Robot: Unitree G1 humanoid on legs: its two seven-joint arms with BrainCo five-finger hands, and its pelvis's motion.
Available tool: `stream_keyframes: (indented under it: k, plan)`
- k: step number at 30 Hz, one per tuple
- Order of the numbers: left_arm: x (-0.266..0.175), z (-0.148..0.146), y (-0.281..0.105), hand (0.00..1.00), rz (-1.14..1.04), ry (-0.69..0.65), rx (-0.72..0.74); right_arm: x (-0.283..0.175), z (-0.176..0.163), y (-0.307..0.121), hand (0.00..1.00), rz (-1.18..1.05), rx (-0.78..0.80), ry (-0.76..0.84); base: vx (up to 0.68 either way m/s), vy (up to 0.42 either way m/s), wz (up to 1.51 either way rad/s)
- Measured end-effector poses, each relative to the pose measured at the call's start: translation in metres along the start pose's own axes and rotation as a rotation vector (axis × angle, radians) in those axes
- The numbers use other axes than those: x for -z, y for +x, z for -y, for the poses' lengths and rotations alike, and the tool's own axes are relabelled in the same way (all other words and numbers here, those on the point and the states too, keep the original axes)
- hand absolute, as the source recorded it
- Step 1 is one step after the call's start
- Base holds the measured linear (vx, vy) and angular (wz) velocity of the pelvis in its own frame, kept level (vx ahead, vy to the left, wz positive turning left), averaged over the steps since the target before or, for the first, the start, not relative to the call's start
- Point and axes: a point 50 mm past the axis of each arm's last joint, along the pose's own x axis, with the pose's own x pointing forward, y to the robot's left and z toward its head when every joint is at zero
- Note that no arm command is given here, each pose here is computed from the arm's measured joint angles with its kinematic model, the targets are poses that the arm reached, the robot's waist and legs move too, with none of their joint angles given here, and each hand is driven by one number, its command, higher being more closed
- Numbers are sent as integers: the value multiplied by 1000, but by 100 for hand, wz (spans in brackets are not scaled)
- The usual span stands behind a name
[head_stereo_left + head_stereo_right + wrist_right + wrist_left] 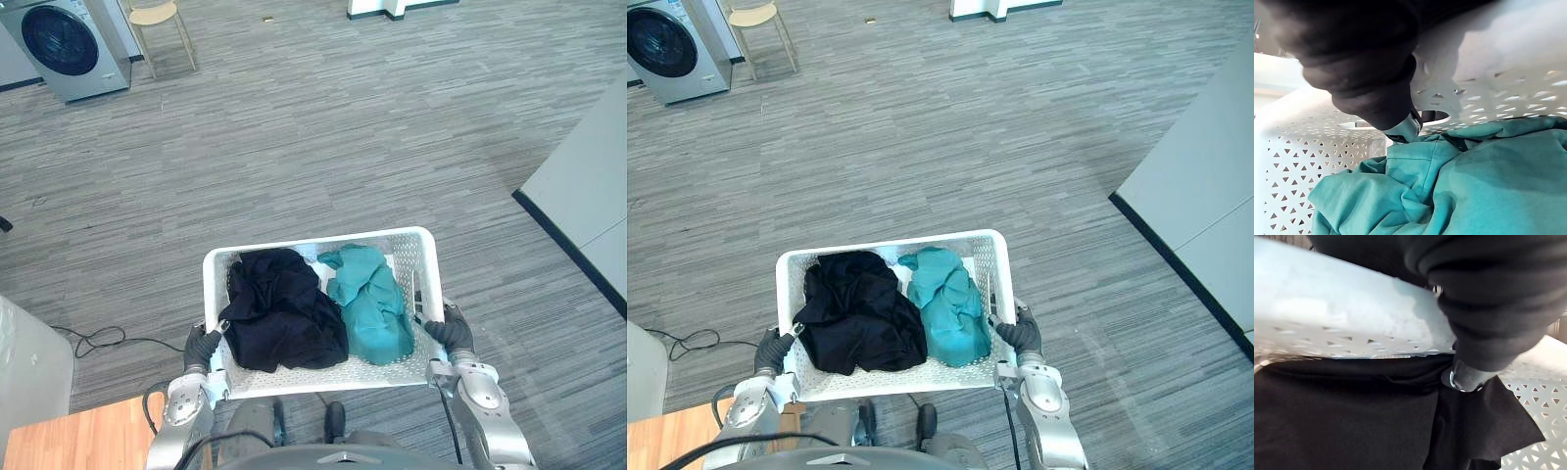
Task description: Pick up the laundry basket with both hands and put the clothes into the washing machine.
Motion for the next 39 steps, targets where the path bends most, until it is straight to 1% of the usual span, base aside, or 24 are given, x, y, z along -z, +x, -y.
stream_keyframes:
  k: [3, 6, 8, 12, 14, 17, 20, 22, 28, 36, 39]
  plan:
    - [-1, -5, 0, 100, 3, -4, -27, 2, -8, -1, 100, -8, -6, 32, 199, 178, 11]
    - [-3, -12, 0, 100, 12, 22, -39, 10, -16, -4, 100, -37, -3, 73, 334, 168, 51]
    - [-12, -19, -1, 100, 48, 84, -55, 21, -24, -5, 100, -82, 1, 111, 402, 106, 88]
    - [-35, -21, -3, 100, 142, 132, -59, 19, -32, -4, 100, -67, -3, 151, 454, 1, 60]
    - [-44, -16, 0, 100, 183, 127, -56, 12, -30, 0, 100, -27, -2, 149, 585, -99, 54]
    - [-47, -16, 1, 100, 194, 125, -64, 7, -31, 2, 100, -6, -6, 151, 511, -156, 51]
    - [-41, -7, 0, 100, 178, 111, -57, 8, -22, -4, 100, -10, 7, 125, 852, -331, 68]
    - [-34, 0, 0, 100, 159, 72, -65, 0, -15, 0, 100, 22, -4, 78, 811, -304, -7]
    - [-21, -5, -7, 100, 115, 38, -77, -2, -15, -2, 100, 30, 14, 78, 726, -235, -12]
    - [-26, -3, -9, 100, 144, 9, -93, -8, -18, 7, 100, 49, 4, 75, 745, 114, -29]
    - [-28, -5, -10, 100, 152, 55, -93, 0, -20, 5, 100, 18, 21, 95, 947, 233, 33]
